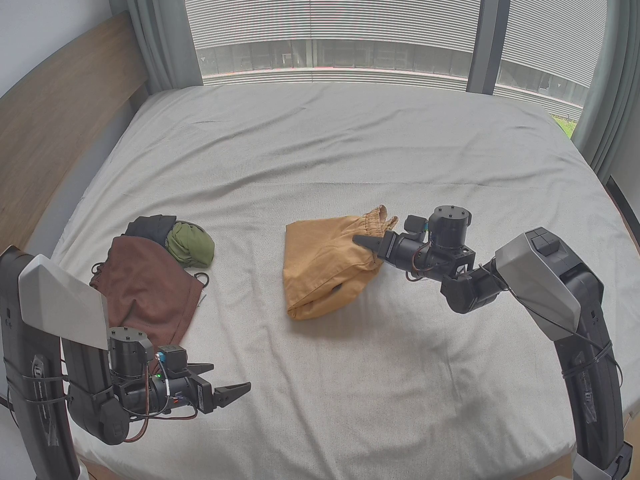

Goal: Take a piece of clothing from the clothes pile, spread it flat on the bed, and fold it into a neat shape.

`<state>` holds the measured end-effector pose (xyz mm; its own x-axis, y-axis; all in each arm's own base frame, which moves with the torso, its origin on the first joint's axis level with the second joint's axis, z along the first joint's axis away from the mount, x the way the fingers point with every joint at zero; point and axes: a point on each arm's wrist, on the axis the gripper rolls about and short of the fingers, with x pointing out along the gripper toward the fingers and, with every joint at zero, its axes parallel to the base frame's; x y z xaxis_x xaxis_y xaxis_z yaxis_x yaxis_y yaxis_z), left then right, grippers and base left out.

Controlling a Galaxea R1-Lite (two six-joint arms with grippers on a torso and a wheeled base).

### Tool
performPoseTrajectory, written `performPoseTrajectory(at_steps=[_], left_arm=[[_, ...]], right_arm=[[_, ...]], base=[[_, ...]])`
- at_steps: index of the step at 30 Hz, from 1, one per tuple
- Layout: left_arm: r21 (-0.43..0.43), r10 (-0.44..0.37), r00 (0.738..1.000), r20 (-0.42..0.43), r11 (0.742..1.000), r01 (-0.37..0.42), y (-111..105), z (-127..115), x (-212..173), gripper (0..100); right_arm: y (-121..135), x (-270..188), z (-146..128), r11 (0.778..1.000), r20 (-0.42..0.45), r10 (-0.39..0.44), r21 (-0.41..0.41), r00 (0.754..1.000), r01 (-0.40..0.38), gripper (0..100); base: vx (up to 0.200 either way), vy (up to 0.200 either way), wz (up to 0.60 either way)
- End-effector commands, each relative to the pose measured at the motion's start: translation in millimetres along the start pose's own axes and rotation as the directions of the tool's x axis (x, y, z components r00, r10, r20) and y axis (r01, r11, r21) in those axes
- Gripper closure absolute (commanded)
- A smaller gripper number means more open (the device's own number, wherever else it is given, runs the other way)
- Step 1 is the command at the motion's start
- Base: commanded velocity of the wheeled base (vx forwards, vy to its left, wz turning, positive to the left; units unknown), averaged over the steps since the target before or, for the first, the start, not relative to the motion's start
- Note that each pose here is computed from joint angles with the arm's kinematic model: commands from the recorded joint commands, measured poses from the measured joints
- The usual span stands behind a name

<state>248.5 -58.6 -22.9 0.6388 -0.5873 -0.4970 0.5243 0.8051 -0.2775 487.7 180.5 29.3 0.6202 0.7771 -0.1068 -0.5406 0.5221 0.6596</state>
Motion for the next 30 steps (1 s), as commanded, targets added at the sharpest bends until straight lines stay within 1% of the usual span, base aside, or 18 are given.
performPoseTrajectory(at_steps=[1,6,15,18,23,24,27,30], left_arm=[[-0.001,0.001,1.000,0.002,1.000,-0.001,0,0,0,0],[0.000,0.001,1.000,0.003,1.000,-0.001,0,0,0,0],[-0.001,0.001,1.000,0.002,1.000,-0.001,0,0,0,0],[-0.001,0.001,1.000,0.002,1.000,-0.001,0,0,0,0],[-0.001,0.001,1.000,0.000,1.000,-0.001,0,0,0,0],[-0.001,0.001,1.000,0.000,1.000,-0.001,0,0,0,0],[-0.001,0.001,1.000,0.002,1.000,-0.001,0,0,0,0],[-0.001,0.001,1.000,0.002,1.000,-0.001,0,0,0,0]], right_arm=[[-17,-10,-12,0.999,-0.018,-0.039,0.026,0.999,0.040,100],[-23,-18,-29,0.998,-0.031,-0.052,0.037,0.998,0.053,100],[-31,-22,-37,0.998,-0.012,-0.051,0.028,0.999,0.052,100],[-32,-23,-40,0.998,-0.019,-0.057,0.034,0.998,0.057,100],[-29,-26,-46,0.999,-0.004,-0.039,0.017,0.999,0.039,100],[-30,-26,-46,0.999,-0.002,-0.039,0.016,0.999,0.039,0],[-30,-27,-47,0.999,-0.004,-0.042,0.017,0.999,0.043,0],[-31,-33,-47,0.998,-0.009,-0.057,-0.001,0.998,0.057,0]], base=[[0.000,0.000,0.00],[0.000,0.000,0.00],[0.000,0.000,0.00],[0.000,0.000,0.00],[0.000,0.000,0.00],[0.000,0.000,0.00],[0.000,0.000,0.00],[0.000,0.000,0.00]])
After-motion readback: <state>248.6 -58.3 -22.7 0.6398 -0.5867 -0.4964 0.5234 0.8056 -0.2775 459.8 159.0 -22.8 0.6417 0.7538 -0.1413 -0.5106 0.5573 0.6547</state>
